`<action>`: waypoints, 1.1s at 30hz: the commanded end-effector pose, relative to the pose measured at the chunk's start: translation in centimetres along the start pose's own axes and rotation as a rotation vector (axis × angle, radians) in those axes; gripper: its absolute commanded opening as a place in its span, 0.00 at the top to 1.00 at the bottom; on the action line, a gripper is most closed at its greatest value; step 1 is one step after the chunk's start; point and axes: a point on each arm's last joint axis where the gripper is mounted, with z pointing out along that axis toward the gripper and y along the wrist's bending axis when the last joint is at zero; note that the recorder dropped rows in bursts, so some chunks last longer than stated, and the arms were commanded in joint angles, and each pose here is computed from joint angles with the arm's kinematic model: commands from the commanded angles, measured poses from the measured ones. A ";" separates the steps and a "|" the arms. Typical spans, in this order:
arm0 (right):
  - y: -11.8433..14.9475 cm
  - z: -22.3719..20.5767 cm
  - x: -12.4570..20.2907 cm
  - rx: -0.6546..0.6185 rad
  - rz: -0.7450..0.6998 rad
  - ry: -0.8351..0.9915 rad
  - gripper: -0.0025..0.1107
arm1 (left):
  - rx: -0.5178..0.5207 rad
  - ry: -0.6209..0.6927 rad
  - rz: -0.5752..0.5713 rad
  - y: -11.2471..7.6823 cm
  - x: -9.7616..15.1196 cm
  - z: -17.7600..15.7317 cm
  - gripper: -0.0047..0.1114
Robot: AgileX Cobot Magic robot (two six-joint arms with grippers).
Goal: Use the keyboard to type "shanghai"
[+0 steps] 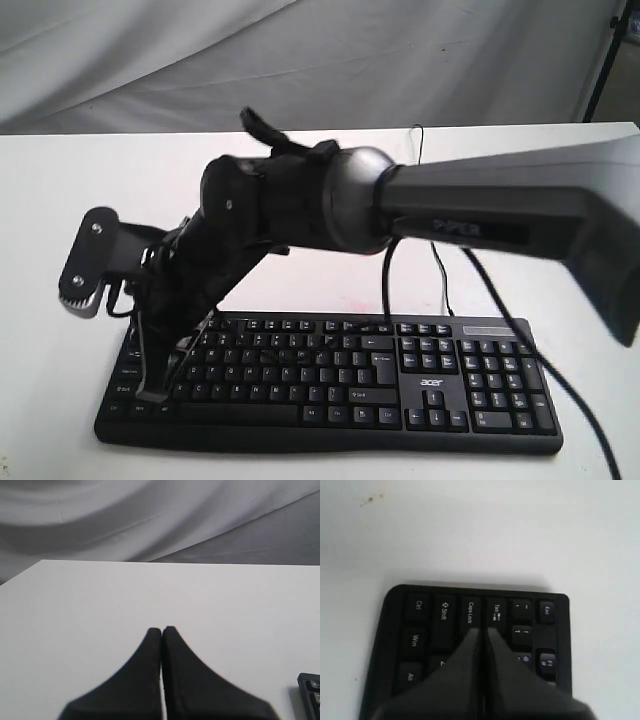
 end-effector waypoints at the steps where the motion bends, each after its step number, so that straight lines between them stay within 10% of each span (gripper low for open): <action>1: -1.5 -4.8 1.3 0.041 0.010 -0.015 0.98 | 0.004 -0.006 -0.001 0.0 0.1 0.0 0.95; 13: -1.2 -12.3 7.8 0.051 0.084 -0.166 0.98 | 0.004 -0.006 -0.001 0.0 0.1 0.0 0.95; 33: -1.2 -8.6 11.1 0.021 0.147 -0.117 0.98 | 0.004 -0.006 -0.001 0.0 0.1 0.0 0.95</action>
